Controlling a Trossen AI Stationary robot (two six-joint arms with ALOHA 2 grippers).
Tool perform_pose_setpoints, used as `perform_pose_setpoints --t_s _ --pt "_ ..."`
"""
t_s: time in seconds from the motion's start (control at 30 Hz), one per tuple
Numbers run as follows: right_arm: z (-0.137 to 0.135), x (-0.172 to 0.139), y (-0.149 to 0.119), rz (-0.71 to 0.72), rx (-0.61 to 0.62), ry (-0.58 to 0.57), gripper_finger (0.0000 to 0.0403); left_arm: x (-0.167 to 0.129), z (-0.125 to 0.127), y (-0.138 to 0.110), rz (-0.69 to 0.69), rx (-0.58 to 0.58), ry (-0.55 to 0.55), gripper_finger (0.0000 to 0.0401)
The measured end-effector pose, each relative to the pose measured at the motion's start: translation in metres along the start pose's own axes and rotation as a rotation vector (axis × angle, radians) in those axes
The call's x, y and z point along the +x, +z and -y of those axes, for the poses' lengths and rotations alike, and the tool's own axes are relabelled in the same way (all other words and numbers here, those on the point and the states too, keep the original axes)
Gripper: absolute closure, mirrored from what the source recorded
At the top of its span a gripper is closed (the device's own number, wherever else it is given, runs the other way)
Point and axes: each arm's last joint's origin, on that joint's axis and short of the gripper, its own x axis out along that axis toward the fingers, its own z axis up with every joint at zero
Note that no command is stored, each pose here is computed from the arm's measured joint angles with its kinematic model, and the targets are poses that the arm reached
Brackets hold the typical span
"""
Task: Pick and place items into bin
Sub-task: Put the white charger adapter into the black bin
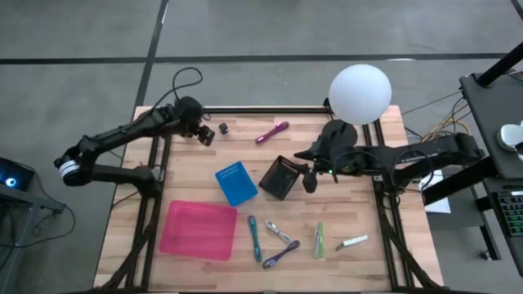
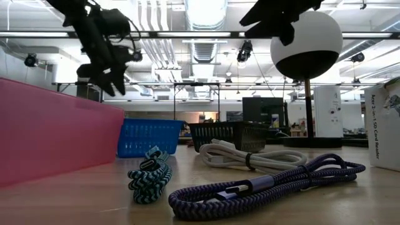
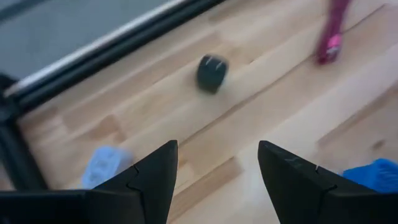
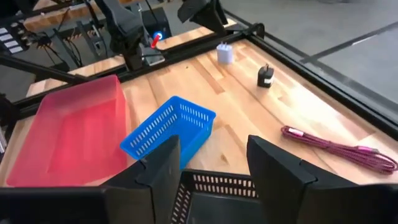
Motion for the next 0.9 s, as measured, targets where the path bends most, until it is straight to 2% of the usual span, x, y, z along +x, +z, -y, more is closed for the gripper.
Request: perform_pose_setpoints --t_s 0.33,0.53,0.9 --pt "-0.003 0.004 0.003 -0.02 -0.008 -0.008 0.0233 0.033 -0.026 0.005 -0.347 0.058 0.129 0.0194" --pt "-0.003 0.004 0.002 -0.027 -0.01 -0.011 0.0229 0.048 -0.032 0.013 -0.401 0.135 0.166 0.0194" --pt "-0.002 0.004 0.001 -0.032 -0.012 -0.013 0.0231 0.051 -0.043 0.022 -0.409 0.212 0.219 0.0194"
